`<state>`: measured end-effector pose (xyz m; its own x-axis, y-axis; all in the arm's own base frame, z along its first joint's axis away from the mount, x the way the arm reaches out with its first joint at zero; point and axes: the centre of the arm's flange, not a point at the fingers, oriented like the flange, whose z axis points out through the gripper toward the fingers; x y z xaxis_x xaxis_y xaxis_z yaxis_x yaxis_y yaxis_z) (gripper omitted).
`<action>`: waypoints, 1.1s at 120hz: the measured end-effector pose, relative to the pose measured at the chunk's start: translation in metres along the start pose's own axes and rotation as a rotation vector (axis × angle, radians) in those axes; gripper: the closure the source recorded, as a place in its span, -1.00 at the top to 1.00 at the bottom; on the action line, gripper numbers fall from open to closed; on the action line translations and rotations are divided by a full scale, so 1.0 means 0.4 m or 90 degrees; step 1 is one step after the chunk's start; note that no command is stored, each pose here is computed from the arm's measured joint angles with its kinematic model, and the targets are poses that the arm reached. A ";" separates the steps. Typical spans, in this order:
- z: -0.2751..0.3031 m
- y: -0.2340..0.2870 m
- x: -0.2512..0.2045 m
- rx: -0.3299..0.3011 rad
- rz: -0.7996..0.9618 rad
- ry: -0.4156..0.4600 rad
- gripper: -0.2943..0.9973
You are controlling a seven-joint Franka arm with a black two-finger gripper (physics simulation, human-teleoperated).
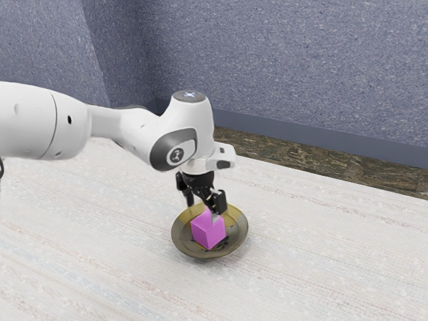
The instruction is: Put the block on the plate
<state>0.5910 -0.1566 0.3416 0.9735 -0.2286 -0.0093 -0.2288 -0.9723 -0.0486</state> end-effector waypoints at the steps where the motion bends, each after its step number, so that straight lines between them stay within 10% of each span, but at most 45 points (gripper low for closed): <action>1: -0.003 0.000 -0.001 0.000 0.000 0.000 0.48; 132: -0.584 -0.458 -0.089 0.055 -0.135 -0.010 0.54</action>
<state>0.5979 0.0182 0.5840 0.9998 -0.0189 -0.0051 -0.0195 -0.9904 -0.1371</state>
